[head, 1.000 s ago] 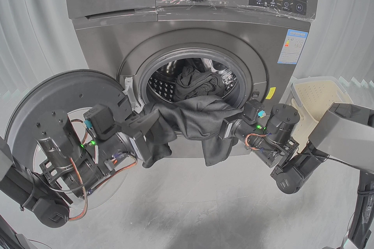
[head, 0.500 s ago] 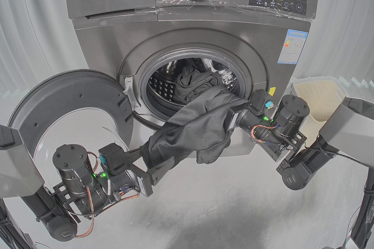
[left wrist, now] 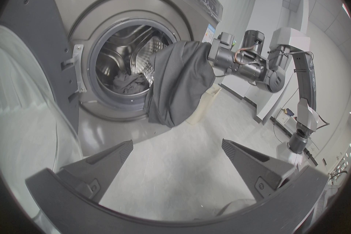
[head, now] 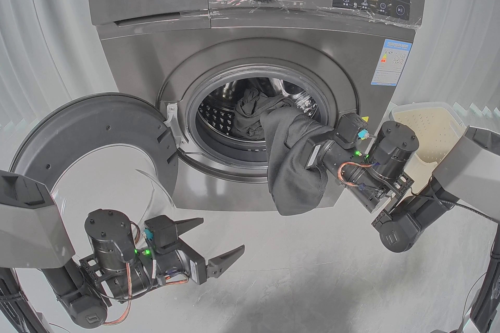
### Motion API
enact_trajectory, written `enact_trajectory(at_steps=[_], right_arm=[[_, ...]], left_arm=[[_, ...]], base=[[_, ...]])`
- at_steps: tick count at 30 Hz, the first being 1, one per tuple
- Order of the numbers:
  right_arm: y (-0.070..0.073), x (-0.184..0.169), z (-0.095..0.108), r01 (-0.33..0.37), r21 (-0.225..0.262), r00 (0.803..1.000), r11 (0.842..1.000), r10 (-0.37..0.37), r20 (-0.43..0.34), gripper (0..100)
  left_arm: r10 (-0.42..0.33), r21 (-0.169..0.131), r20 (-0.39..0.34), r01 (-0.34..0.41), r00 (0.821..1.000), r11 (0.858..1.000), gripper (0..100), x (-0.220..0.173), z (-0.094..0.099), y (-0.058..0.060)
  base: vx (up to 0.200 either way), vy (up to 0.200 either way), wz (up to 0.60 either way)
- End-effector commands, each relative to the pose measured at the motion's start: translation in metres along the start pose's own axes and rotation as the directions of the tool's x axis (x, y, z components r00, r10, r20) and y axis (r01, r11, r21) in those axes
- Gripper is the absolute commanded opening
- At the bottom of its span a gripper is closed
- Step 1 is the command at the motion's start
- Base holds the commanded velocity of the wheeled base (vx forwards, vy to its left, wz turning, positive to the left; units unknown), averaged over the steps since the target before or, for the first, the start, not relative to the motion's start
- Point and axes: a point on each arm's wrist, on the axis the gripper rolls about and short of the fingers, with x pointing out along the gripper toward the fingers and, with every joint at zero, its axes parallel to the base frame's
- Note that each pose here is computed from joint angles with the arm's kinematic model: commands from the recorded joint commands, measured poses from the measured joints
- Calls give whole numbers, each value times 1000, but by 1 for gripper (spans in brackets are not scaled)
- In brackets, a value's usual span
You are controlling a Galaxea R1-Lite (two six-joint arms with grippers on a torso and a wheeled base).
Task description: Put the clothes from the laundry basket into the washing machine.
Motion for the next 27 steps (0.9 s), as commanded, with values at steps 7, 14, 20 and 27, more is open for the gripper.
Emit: enact_trajectory(at_steps=[7,14,20,27], right_arm=[[31,-5,2,-77,21,997,997,77,-3,0],[55,-8,3,-121,37,993,992,121,-1,0],[70,-14,7,-162,51,987,985,162,5,0],[82,-27,9,-197,76,980,977,199,-15,0]], left_arm=[[-11,14,135,10,991,1000,100,45,22,8],[-1,18,159,-1,987,1000,100,77,18,15],[0,23,178,-4,984,1000,100,93,17,18],[21,31,184,-27,983,999,100,107,12,28]], base=[[0,0,0],[0,0,0],[0,0,0],[0,0,0]])
